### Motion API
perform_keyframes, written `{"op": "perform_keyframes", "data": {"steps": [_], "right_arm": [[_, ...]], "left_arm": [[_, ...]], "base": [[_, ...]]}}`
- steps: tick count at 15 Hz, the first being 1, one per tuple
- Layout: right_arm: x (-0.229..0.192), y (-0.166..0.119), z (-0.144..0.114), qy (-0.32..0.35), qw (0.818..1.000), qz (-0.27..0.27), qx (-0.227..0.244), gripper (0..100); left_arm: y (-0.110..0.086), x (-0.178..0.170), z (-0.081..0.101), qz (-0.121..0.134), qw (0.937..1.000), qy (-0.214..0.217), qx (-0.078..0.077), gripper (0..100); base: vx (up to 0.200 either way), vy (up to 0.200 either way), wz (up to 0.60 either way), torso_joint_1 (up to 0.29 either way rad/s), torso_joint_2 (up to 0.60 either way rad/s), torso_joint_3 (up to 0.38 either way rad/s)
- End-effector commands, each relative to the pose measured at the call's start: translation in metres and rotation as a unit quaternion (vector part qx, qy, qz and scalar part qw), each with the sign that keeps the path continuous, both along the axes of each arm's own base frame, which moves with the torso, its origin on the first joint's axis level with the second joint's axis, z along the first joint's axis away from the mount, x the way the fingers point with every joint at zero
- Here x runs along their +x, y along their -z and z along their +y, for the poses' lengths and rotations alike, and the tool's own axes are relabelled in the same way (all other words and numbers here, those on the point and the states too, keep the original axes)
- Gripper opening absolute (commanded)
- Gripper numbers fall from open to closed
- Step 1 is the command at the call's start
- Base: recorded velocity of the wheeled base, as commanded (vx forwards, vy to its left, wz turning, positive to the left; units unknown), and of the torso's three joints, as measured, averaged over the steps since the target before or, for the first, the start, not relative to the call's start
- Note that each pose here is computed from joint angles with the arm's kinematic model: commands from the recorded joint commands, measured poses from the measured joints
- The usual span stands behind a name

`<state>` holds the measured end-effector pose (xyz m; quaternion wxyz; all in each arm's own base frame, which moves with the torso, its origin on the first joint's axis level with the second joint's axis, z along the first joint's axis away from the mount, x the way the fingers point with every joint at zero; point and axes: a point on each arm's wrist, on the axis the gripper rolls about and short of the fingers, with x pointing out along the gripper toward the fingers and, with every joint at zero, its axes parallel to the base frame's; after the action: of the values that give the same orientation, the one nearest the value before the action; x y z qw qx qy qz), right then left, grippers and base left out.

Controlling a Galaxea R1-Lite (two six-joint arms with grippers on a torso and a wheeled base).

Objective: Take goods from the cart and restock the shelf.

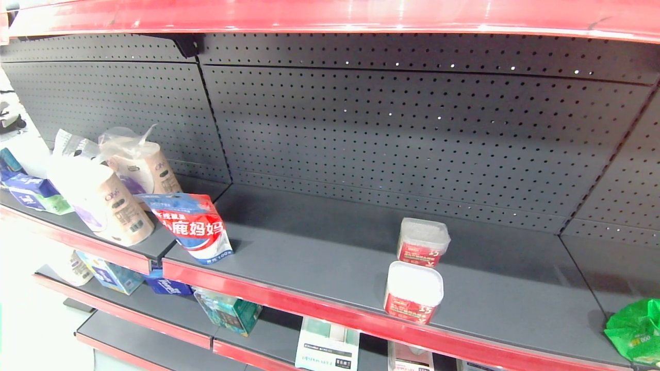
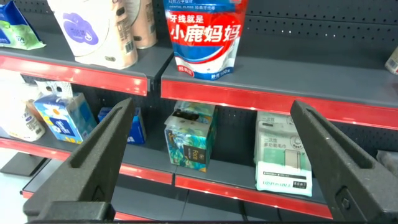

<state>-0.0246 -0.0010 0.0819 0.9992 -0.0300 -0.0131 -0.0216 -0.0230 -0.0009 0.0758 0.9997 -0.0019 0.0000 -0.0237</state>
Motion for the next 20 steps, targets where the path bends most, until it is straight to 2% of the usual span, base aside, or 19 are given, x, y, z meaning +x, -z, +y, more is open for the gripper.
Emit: {"op": "perform_keyframes", "data": {"steps": [1,3,4,5,6,7,8,10,11,12,15,17,19,20], "right_arm": [[0.0,-0.0005,0.0012,-0.027,1.0,0.001,-0.001,100],[0.0001,-0.0001,0.0009,-0.022,1.0,0.004,0.019,100],[0.0001,-0.0004,0.0012,-0.027,0.999,0.003,-0.016,100],[0.0001,-0.0004,-0.0001,0.002,1.0,0.003,0.007,100],[0.0002,-0.0004,-0.0014,0.033,0.998,-0.003,0.05,100],[0.0005,0.0,-0.002,0.044,0.997,-0.007,0.057,100],[0.0011,-0.001,-0.0038,0.083,0.994,-0.026,0.061,100],[0.001,-0.0003,-0.0047,0.103,0.993,-0.022,0.045,100],[0.0011,-0.0001,-0.0045,0.1,0.995,-0.016,0.012,100],[0.0012,0.0002,-0.0039,0.086,0.996,-0.015,0.013,100],[0.0011,0.0005,-0.0041,0.089,0.993,-0.022,0.073,100],[0.0011,-0.0001,-0.0042,0.091,0.995,-0.019,0.038,100],[0.0018,0.0026,0.0003,-0.009,0.999,-0.005,0.031,100],[0.0014,0.0072,0.0006,-0.014,0.999,0.023,0.027,100]], "left_arm": [[0.0,0.0,0.0,0.0,1.0,0.0,0.0,100],[0.0,0.0,0.0,0.0,1.0,0.0,0.0,100],[0.0,0.0,0.0,0.0,1.0,-0.001,0.0,100],[0.0,0.0,0.0,0.0,1.0,0.0,0.0,100],[0.0,0.0,0.0,0.0,1.0,0.0,0.0,100],[0.0,0.0,0.0,0.0,1.0,-0.001,0.0,100],[0.0,0.0,0.0,0.0,1.0,0.0,0.0,100],[0.0,0.0,0.0,0.0,1.0,-0.001,0.0,100],[0.0,0.0,0.0,0.0,1.0,0.0,0.0,100],[0.0,0.0,0.0,0.0,1.0,0.0,0.0,100],[0.0,0.0,0.0,0.0,1.0,-0.001,0.0,100],[0.0,0.0,0.0,0.0,1.0,-0.001,0.0,100],[0.0,0.0,0.0,0.0,1.0,-0.001,0.0,100],[0.0,0.0,0.0,0.0,1.0,-0.001,0.0,100]], "base": [[0.0,0.0,0.0,0.0,0.0,0.0],[0.0,0.0,0.0,0.0,0.0,0.0],[0.0,0.0,0.0,0.0,0.0,0.0],[0.0,0.0,0.0,0.0,0.0,0.0],[0.0,0.0,0.0,0.0,0.0,0.0],[0.0,0.0,0.0,0.0,0.0,0.0],[0.0,0.0,0.0,0.0,0.0,0.0],[0.0,0.0,0.0,0.0,0.0,0.0],[0.0,0.0,0.0,0.0,0.0,0.0],[0.0,0.0,0.0,0.0,0.0,0.0],[0.0,0.0,0.0,0.0,0.0,0.0],[0.0,0.0,0.0,0.0,0.0,0.0],[0.0,0.0,0.0,0.0,0.0,0.0],[0.0,0.0,0.0,0.0,0.0,0.0]]}}
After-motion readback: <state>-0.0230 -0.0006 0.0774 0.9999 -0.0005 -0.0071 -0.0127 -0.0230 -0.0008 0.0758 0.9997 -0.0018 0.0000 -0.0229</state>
